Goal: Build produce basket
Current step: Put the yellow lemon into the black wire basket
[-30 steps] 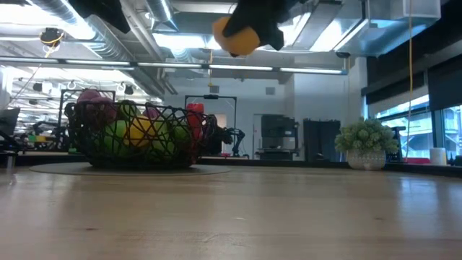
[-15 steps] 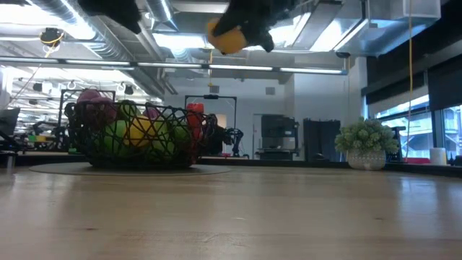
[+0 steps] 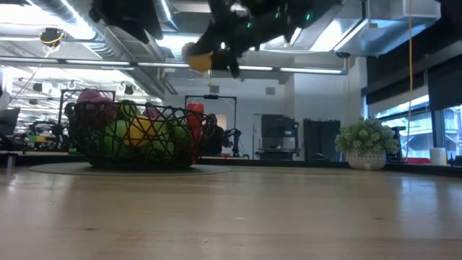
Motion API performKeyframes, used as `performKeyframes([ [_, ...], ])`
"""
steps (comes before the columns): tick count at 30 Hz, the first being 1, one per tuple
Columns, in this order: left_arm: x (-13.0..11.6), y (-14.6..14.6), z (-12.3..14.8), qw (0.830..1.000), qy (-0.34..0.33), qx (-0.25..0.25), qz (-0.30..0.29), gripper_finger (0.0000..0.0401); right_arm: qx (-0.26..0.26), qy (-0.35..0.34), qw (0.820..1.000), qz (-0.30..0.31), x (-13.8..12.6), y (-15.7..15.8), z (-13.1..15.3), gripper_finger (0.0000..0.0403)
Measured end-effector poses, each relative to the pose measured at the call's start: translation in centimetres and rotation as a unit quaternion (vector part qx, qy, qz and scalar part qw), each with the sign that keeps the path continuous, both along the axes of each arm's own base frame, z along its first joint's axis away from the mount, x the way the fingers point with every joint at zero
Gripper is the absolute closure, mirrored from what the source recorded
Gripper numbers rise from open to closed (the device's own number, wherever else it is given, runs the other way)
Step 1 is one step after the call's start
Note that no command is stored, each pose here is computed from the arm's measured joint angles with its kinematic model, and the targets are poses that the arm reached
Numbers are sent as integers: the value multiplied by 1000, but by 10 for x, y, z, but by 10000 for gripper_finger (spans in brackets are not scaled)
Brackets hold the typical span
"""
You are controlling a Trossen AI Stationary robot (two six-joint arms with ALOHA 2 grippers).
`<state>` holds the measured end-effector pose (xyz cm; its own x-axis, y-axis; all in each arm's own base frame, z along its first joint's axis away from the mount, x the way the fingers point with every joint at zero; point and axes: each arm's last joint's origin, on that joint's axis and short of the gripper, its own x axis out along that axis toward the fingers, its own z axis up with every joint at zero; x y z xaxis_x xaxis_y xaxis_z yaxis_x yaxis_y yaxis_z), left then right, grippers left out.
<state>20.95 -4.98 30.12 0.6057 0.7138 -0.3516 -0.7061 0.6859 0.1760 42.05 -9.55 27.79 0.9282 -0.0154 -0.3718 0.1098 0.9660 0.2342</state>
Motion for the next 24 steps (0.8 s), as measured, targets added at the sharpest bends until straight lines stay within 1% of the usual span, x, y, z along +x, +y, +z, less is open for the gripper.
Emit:
performKeyframes([
  [4, 3, 14, 0, 1000, 2, -2, 30, 122, -4, -4, 1000, 0, 8, -21, -22, 201],
  [9, 5, 27, 0, 998, 3, -6, 60, 122, 26, 26, 999, -4, 14, -38, -53, 201],
  [11, 5, 33, 0, 997, 3, -6, 71, 122, 31, 35, 999, -4, 16, -41, -62, 201],
  [19, 6, 46, 0, 995, 2, -6, 102, 122, 38, 57, 998, -5, 19, -43, -81, 200],
  [24, 6, 46, 0, 995, 3, -7, 101, 122, 49, 69, 996, -10, 22, -45, -93, 182],
])
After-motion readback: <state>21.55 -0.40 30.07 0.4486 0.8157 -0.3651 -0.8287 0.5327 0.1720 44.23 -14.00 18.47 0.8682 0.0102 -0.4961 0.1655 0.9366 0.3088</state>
